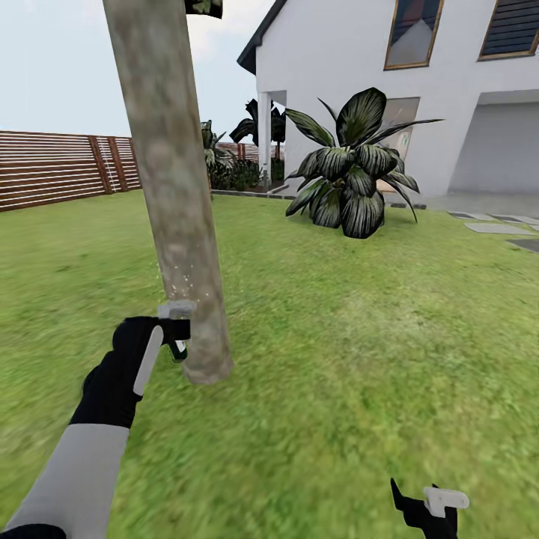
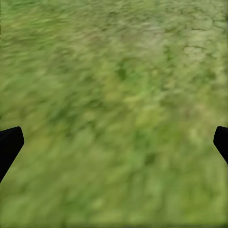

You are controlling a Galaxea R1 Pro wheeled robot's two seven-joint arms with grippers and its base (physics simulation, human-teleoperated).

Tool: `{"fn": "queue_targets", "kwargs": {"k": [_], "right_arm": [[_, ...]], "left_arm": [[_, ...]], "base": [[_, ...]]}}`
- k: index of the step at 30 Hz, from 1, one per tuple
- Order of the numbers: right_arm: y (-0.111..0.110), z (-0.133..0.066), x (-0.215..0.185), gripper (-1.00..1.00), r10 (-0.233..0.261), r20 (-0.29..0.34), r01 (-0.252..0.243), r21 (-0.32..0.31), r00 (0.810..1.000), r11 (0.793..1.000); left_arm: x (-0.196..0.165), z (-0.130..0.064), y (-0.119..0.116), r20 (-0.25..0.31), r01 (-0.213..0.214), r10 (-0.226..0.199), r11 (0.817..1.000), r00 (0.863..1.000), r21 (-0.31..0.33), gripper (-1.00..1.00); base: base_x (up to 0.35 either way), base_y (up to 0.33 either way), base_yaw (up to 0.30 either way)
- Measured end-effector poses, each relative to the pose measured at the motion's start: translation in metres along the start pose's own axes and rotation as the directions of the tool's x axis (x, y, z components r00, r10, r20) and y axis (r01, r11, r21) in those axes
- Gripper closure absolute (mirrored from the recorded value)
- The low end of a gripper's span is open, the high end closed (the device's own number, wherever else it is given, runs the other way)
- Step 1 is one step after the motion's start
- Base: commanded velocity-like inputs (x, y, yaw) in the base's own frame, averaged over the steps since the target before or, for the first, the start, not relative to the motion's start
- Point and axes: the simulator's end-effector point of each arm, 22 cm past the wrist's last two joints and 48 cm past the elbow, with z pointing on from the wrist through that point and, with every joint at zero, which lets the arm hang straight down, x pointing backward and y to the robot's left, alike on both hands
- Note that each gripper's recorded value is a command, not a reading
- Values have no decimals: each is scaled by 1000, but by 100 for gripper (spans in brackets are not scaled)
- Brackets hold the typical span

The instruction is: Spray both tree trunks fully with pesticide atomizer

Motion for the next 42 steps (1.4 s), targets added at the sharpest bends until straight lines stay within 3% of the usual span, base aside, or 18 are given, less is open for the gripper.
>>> {"fn": "queue_targets", "kwargs": {"k": [2, 6, 9, 11, 14, 17, 20, 23, 27, 28, 34, 36, 38, 42], "right_arm": [[0, 0, 0, -100, 0, 0, 0, 0, 1000, 1000], [0, 0, 0, -100, 0, 0, 0, 1, 1000, 1000], [0, 0, 0, -100, 0, 0, 0, 0, 1000, 1000], [0, 0, 0, -100, 0, 0, 0, 0, 1000, 1000], [0, 0, 0, -100, 0, 0, 0, 1, 1000, 1000], [0, 0, 0, -100, 1, 0, -1, 1, 1000, 1000], [0, 0, 0, -100, 0, 0, 0, 0, 1000, 1000], [0, 0, 0, -100, 0, 0, 0, 1, 1000, 1000], [0, 0, 0, -100, 0, 0, 0, 0, 1000, 1000], [0, 0, 0, -100, 0, -1, 0, 0, 1000, 1000], [0, 0, 0, -100, 0, 0, 0, 0, 1000, 1000], [0, 0, 0, -100, -1, 0, 1, 0, 1000, 1000], [0, 0, 0, -100, 0, 0, 0, 0, 1000, 1000], [0, 0, 1, -100, 0, -2, 0, -1, 1000, 1000]], "left_arm": [[-18, -5, -15, 25, 2, -3, 1000, 1000, 22, 100], [-36, -10, -7, 53, 2, -2, 1000, 999, 4, 100], [-45, -13, 47, 70, 60, -56, 996, 996, -63, 100], [-46, -14, 52, 74, 67, -62, 996, 995, -64, 100], [-47, -14, 28, 74, 37, -35, 999, 997, -30, 100], [-53, -17, -16, 82, -21, 19, 1000, 996, 23, 100], [-56, -18, -17, 88, -34, 32, 999, 996, 15, 100], [-53, -16, -6, 80, -33, 33, 999, 996, -5, 100], [-48, -14, 51, 64, -51, 58, 994, 996, -102, 100], [-48, -14, 56, 63, -52, 58, 993, 996, -105, 100], [35, 7, 38, -57, -61, 57, 995, 997, -72, 100], [52, 9, 16, -79, -55, 52, 998, 996, -38, 100], [65, 10, -11, -96, -81, 81, 997, 992, 0, 100], [104, 31, -7, -175, -102, 98, 995, 980, -18, 100]], "base": [[0, 0, 0], [0, 0, 0], [0, 0, 0], [0, 0, 0], [0, 0, 0], [0, 0, 0], [0, 0, 0], [0, 0, 0], [0, 0, 0], [0, 0, 0], [0, 0, 0], [0, 0, 0], [0, 0, 0], [0, 0, 0]]}}
